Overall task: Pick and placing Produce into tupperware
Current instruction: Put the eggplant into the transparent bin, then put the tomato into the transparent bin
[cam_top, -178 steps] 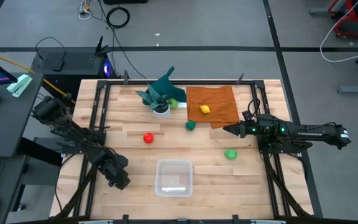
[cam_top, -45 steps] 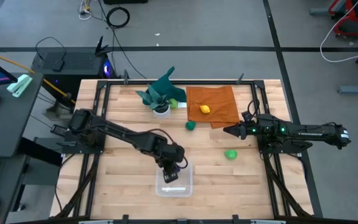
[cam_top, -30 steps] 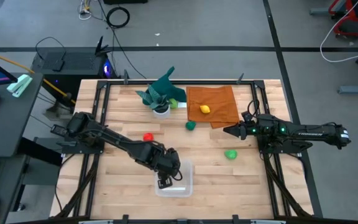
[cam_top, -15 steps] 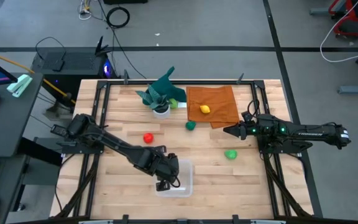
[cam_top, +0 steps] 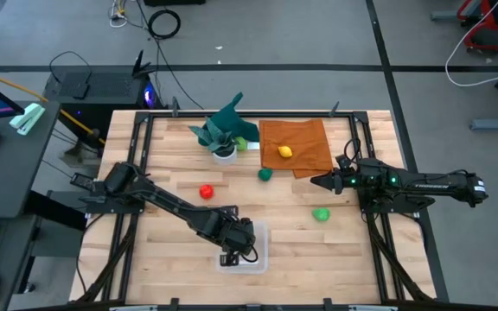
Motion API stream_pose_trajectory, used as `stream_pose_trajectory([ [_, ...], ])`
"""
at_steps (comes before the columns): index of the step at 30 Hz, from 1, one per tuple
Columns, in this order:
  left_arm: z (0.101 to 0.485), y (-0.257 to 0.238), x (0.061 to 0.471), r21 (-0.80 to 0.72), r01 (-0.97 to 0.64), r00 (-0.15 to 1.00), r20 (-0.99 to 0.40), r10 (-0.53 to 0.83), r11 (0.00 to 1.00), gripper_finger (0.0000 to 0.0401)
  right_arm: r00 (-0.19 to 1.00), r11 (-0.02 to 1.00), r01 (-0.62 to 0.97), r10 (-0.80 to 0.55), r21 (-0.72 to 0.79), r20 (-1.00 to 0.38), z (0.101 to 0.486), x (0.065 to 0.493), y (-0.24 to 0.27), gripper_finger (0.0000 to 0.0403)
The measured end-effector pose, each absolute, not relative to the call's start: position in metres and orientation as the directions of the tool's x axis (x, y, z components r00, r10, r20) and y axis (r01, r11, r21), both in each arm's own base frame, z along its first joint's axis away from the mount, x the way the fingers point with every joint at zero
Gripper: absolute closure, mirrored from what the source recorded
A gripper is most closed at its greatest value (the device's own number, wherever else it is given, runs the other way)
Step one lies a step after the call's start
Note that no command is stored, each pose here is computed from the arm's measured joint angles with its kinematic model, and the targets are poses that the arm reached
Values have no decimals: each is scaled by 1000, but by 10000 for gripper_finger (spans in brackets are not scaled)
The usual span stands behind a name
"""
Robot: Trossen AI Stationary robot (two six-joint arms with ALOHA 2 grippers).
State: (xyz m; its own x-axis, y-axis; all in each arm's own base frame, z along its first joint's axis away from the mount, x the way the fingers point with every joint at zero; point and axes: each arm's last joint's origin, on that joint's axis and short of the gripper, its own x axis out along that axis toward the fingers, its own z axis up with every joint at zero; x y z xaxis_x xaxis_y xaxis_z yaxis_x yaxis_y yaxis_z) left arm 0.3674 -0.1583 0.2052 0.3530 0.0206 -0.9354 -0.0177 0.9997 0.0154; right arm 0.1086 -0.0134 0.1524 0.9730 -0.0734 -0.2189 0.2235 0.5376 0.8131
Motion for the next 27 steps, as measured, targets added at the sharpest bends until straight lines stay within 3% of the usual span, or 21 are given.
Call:
stream_pose_trajectory([
  [14,182,-159,376,32,2,320,-947,30,999,272,972,541,227,-73,809,-224,152,109,-13,291],
  [27,176,-160,378,32,3,313,-949,29,999,214,971,542,229,-73,809,-226,152,109,-13,291],
])
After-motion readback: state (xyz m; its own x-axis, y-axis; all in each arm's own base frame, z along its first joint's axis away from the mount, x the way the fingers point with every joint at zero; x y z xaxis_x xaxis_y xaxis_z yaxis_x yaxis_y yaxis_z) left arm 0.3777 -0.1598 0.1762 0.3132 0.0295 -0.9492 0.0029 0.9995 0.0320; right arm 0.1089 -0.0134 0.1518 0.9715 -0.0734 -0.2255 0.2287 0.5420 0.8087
